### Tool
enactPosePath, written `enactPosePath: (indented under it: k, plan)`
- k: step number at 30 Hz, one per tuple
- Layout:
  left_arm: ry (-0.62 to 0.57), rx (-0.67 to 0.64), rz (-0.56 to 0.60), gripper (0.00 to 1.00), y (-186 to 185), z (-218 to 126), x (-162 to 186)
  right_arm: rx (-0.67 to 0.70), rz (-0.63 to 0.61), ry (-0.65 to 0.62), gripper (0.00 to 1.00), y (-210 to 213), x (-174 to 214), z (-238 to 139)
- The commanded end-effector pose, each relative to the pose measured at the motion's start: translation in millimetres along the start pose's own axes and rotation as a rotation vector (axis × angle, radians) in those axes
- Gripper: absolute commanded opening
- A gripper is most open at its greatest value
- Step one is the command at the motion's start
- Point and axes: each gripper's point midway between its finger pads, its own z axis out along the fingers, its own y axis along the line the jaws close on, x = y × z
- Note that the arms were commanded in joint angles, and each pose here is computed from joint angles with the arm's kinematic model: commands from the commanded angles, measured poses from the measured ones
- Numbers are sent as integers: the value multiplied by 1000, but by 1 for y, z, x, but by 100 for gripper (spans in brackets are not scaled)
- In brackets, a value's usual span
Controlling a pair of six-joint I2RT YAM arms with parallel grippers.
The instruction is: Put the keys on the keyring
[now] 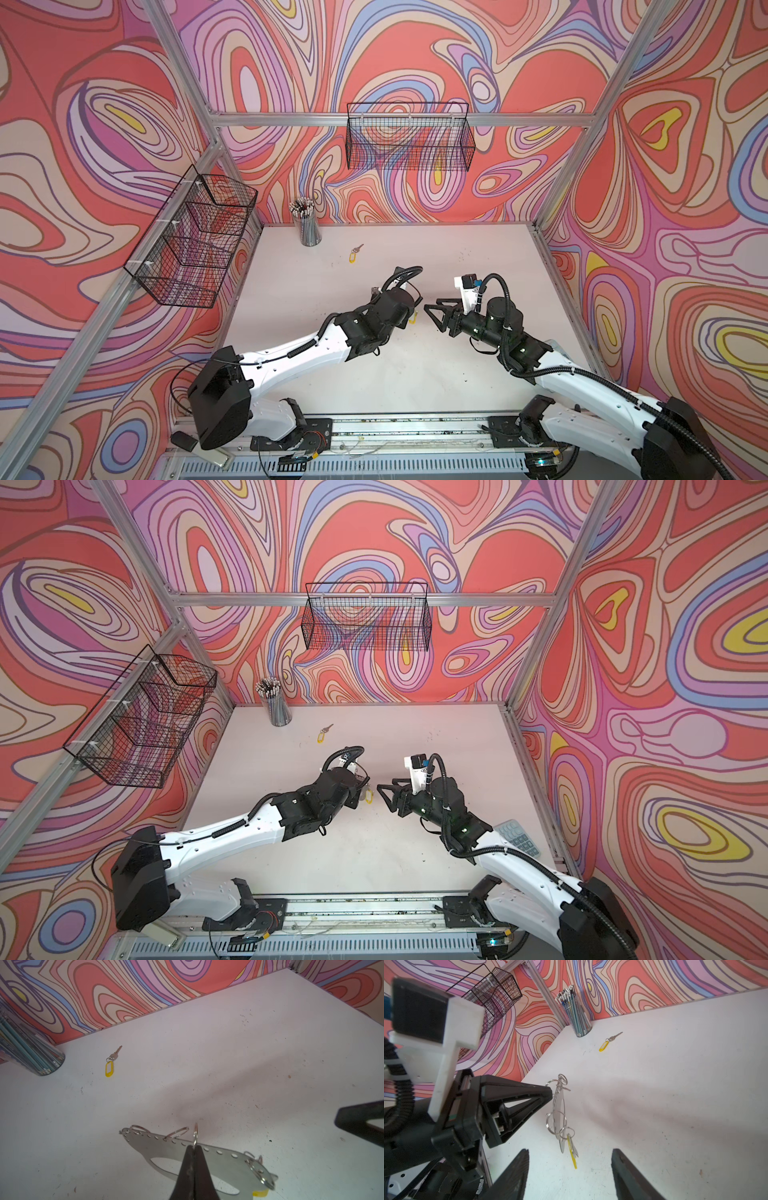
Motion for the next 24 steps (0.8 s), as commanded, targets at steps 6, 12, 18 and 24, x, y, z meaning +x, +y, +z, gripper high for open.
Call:
enactPosePath:
  k: [6, 12, 18, 24]
  plan:
    - [297, -147, -113, 0, 9, 17, 67, 72, 18, 17, 67, -18, 15, 2]
    - [367, -173, -106, 0, 0, 40, 71, 66, 38, 30, 68, -20, 21, 5]
    - [365, -104, -157, 0, -14, 46, 58, 79, 70, 34, 64, -27, 31, 6]
    - [370, -77, -175, 0, -17, 40, 52, 68, 136, 82, 59, -37, 55, 21]
